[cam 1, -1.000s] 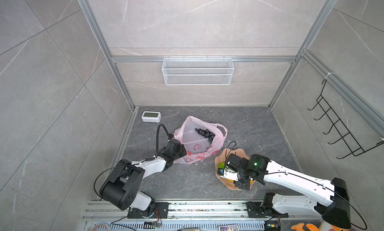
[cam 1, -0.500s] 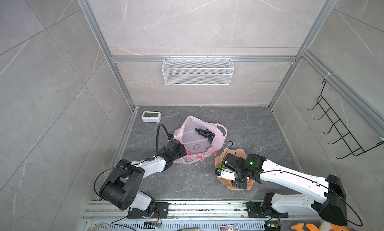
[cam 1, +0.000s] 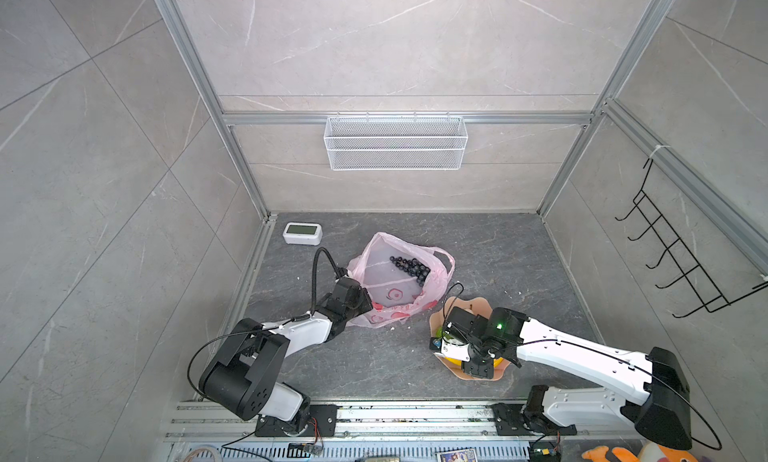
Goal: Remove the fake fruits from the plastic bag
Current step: 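Lower the banana into the peach bowl and open the right gripper, then move the right gripper back into the bag toward the black grapes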
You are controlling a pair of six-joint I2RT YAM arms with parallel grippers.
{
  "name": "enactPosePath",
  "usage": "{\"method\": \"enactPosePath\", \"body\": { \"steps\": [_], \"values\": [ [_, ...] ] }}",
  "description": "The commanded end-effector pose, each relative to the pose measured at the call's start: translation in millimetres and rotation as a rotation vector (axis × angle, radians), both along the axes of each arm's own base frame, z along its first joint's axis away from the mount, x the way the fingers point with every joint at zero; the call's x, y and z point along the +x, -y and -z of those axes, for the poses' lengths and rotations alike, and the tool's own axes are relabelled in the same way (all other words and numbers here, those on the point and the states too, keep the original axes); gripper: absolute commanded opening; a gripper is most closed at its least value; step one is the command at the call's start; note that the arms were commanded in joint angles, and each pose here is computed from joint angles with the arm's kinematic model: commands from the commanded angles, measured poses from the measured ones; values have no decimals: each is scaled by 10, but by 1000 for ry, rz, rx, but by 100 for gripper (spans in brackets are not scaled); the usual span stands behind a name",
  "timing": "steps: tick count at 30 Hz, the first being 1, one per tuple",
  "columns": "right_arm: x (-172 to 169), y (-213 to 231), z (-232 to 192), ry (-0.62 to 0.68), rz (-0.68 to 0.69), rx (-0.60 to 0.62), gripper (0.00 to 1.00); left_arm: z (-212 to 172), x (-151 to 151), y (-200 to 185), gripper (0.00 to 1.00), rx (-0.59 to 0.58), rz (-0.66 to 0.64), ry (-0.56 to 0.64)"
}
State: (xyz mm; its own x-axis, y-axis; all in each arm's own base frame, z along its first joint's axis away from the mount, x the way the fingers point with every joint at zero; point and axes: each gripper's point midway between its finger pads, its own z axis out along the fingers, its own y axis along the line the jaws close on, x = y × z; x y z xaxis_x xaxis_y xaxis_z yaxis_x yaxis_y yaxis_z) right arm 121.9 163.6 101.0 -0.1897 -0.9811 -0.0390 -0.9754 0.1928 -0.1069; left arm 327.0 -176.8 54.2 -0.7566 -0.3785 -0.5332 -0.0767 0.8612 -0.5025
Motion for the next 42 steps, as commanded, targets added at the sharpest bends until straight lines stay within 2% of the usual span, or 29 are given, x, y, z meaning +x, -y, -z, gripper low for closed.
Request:
{"method": "enactPosePath", "body": {
  "steps": [1, 9, 13, 17, 20, 23, 27, 30, 32, 36, 42],
  "values": [
    [-11, 46, 34, 3, -3, -24, 40, -97, 78, 17, 1, 3, 12, 31],
    [6, 35, 2, 18, -1, -10, 40, -89, 79, 23, 1, 1, 14, 28],
    [56, -57, -160, 67, 6, 79, 40, -85, 84, 50, 1, -6, 24, 24],
    [360, -137, -455, 284, 73, 210, 40, -101, 85, 87, 1, -19, 38, 24],
    [605, -112, -656, 447, 160, 260, 41, -115, 85, 91, 1, -21, 40, 27],
    [899, -25, -866, 637, 288, 275, 47, -133, 85, 94, 1, -26, 40, 32],
    [1122, -52, -1127, 772, 422, 373, 63, -112, 88, 92, 1, -24, 38, 28],
    [1244, -186, -1273, 794, 519, 498, 69, -102, 91, 104, 1, -27, 41, 24],
    [1382, -254, -1379, 814, 633, 558, 69, -99, 92, 111, 1, -29, 44, 23],
    [1550, -538, -1328, 735, 697, 558, 62, -121, 89, 120, 2, -35, 48, 27],
    [1723, -1005, -1059, 570, 765, 573, 57, -174, 91, 162, 1, -46, 71, 36]
  ]
}}
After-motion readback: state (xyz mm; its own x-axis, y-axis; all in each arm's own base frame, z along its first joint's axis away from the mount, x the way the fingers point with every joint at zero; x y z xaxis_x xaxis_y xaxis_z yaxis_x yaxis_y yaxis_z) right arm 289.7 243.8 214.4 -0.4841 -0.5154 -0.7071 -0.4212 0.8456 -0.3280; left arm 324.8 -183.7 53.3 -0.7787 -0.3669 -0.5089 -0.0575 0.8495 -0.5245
